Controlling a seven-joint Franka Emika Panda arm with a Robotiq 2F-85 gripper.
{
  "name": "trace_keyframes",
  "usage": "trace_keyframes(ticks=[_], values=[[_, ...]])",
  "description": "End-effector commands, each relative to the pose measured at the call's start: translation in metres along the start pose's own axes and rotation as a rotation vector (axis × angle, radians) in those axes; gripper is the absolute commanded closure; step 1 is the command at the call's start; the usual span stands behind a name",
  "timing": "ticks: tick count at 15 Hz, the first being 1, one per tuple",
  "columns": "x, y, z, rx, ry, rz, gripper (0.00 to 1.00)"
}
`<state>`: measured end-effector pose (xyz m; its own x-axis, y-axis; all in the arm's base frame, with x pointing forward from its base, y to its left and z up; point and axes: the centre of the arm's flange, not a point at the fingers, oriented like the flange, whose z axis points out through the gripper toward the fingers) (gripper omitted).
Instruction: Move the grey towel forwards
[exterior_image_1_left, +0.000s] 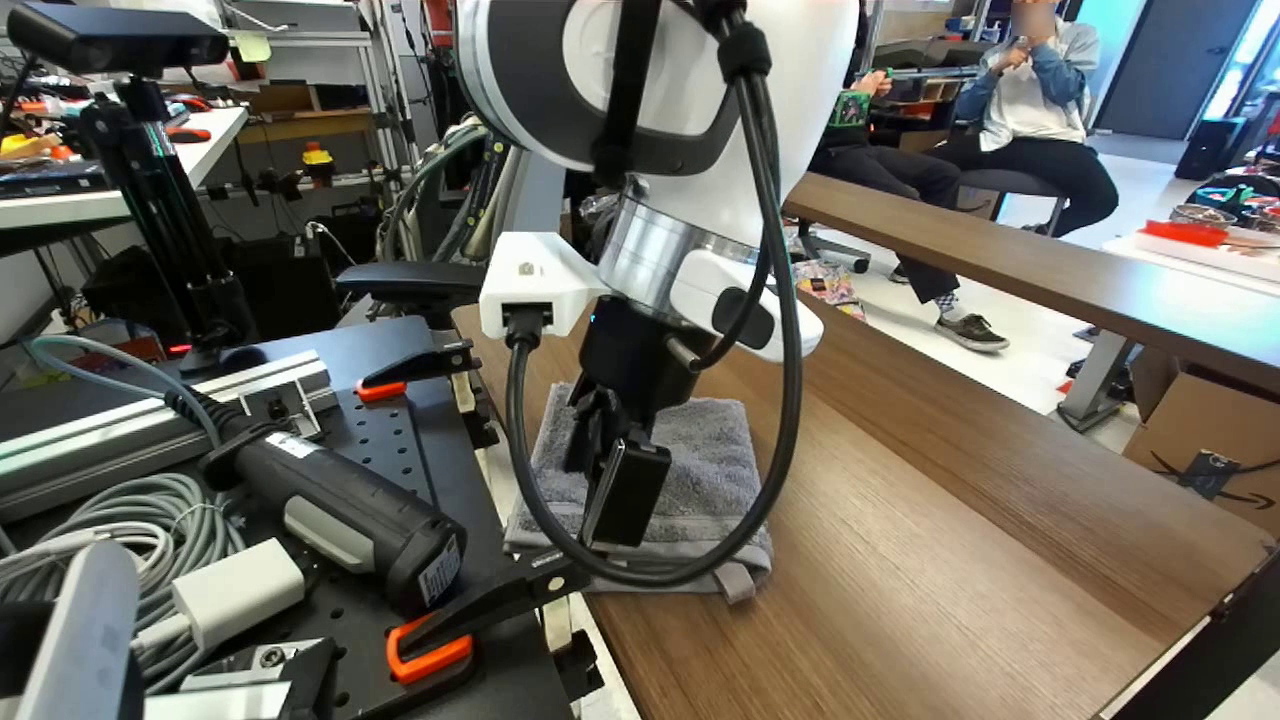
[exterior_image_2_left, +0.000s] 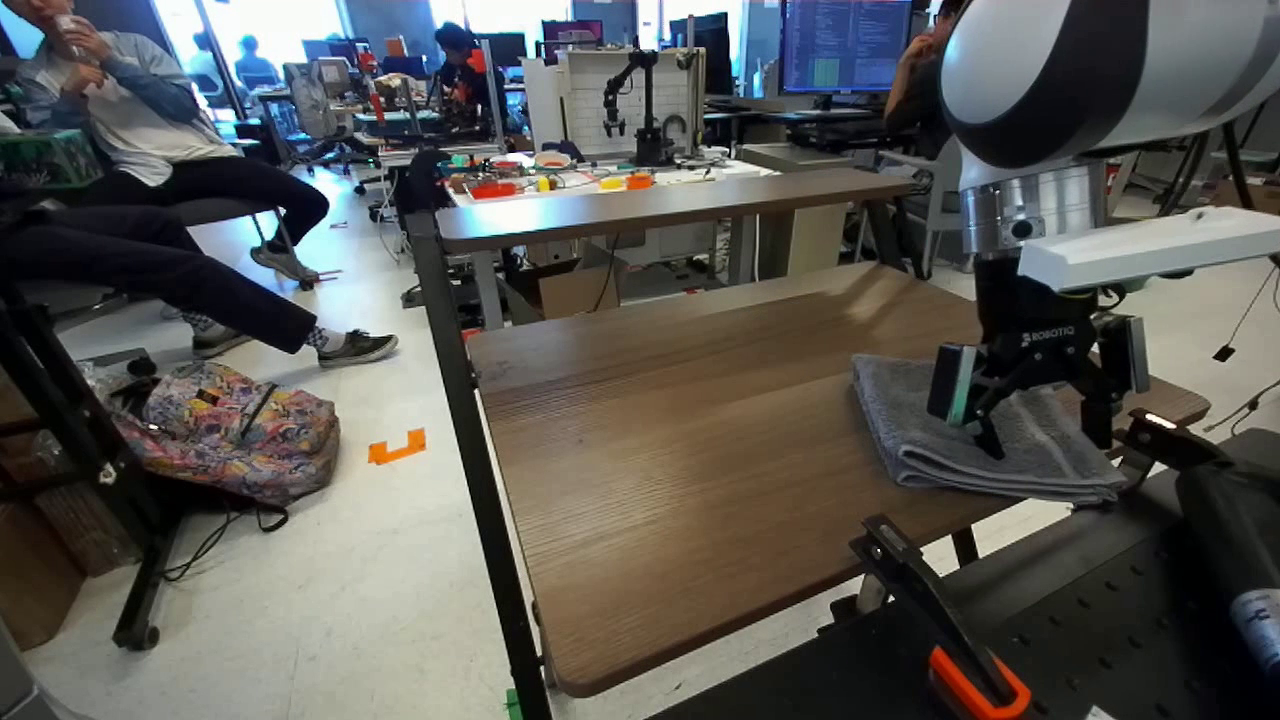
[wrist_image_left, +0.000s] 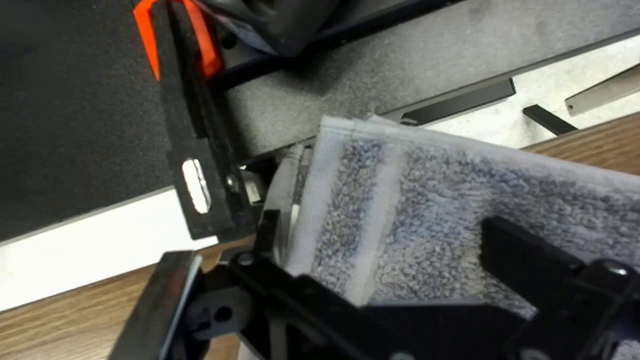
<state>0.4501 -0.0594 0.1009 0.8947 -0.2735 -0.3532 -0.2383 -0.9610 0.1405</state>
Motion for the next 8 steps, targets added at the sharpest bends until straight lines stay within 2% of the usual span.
trace_keyframes(ticks=[1, 4, 6, 7, 8], values=[[-0.011, 0.001, -0.037, -0.004, 0.046, -0.01, 0.0], [-0.013, -0.005, -0.093, 0.048, 0.138, -0.01, 0.0], [-0.02, -0.001, -0.124, 0.081, 0.166, -0.025, 0.0], [-0.002, -0.006, -0.09, 0.049, 0.155, -0.01, 0.0], [-0.006, -0.006, -0.106, 0.056, 0.169, -0.012, 0.0]])
